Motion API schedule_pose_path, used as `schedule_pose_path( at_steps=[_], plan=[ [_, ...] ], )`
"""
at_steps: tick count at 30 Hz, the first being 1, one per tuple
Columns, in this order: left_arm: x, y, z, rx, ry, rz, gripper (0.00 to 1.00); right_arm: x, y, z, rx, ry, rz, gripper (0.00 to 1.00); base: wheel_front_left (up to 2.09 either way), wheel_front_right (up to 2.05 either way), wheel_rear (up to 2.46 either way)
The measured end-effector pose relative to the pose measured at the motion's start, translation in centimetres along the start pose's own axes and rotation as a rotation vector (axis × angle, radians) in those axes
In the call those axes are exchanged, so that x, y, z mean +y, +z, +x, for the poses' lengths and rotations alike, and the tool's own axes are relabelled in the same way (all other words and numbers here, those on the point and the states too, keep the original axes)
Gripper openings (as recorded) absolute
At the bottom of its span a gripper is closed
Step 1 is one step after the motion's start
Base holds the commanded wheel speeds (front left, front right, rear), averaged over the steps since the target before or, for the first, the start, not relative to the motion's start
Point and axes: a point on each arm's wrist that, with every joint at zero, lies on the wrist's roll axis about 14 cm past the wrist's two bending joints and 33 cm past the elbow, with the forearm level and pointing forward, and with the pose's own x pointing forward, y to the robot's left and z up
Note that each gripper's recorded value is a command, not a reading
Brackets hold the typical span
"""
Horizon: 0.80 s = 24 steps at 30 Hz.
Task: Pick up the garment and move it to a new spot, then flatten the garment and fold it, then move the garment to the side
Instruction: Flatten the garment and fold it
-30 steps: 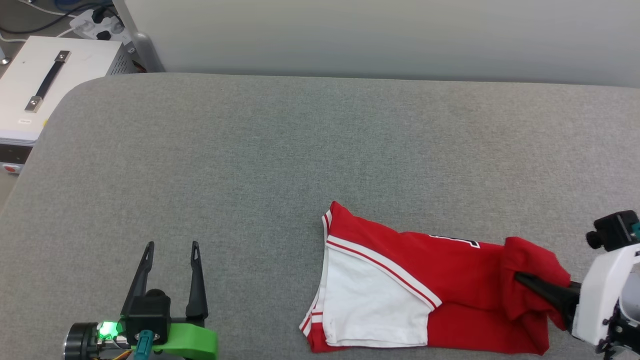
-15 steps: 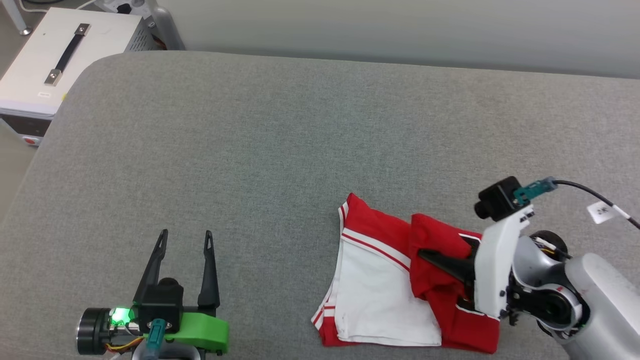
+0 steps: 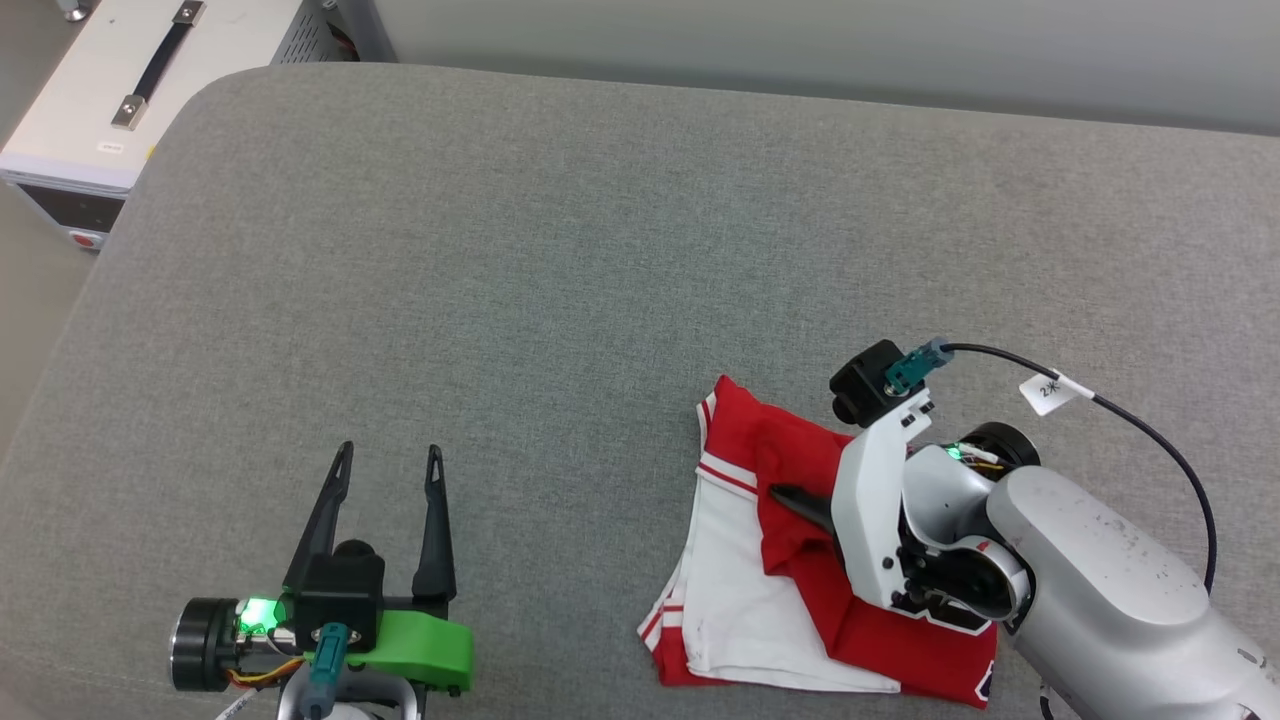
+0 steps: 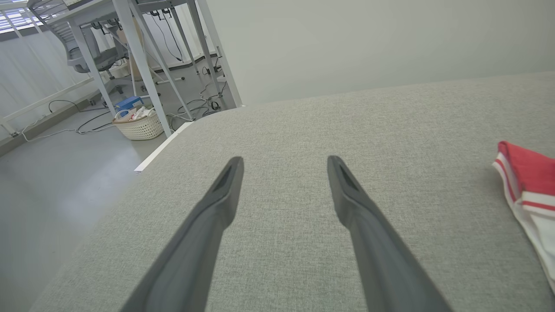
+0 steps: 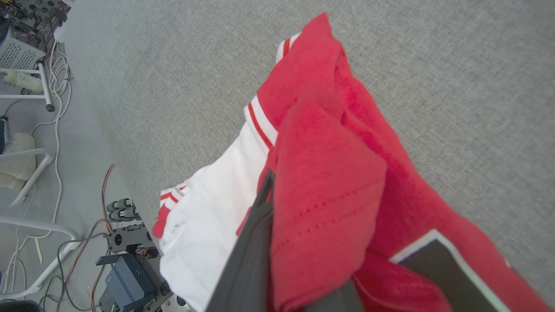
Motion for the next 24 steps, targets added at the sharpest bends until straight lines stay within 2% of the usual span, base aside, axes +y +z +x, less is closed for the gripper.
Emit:
schedule_pose_path(
  at_steps=[1,2,3,12,15,19,24],
  plan=[
    [0.0,0.0,0.0,-0.001,0.001,0.0,1.0,0.0,-0.1,0.0,-0.004,-0.006,-0.009,0.04,0.0,0.0,0.0],
    [0.1,0.1,0.0,-0.003,0.005,0.001,1.0,0.0,0.0,0.0,-0.015,-0.008,-0.012,0.4,0.0,0.0,0.0],
    [0.1,0.2,0.0,-0.006,0.007,0.001,1.0,0.1,0.1,-0.1,-0.024,-0.008,-0.015,1.0,0.0,0.0,0.0],
    [-0.4,1.1,-0.2,-0.039,-0.016,0.0,1.0,-0.6,3.7,-5.0,-0.289,-0.076,-0.095,1.0,0.0,0.0,0.0],
    [-1.0,1.3,-0.2,-0.049,-0.037,-0.002,1.0,-2.3,5.0,-8.0,-0.414,-0.157,-0.113,1.0,0.0,0.0,0.0],
    [-1.9,1.8,-0.2,-0.065,-0.069,-0.005,1.0,-4.9,7.3,-13.0,-0.633,-0.316,-0.158,1.0,0.0,0.0,0.0],
    [-3.0,2.4,0.0,-0.089,-0.106,-0.007,1.0,-6.8,7.7,-18.6,-0.837,-0.505,-0.203,1.0,0.0,0.0,0.0]
  ],
)
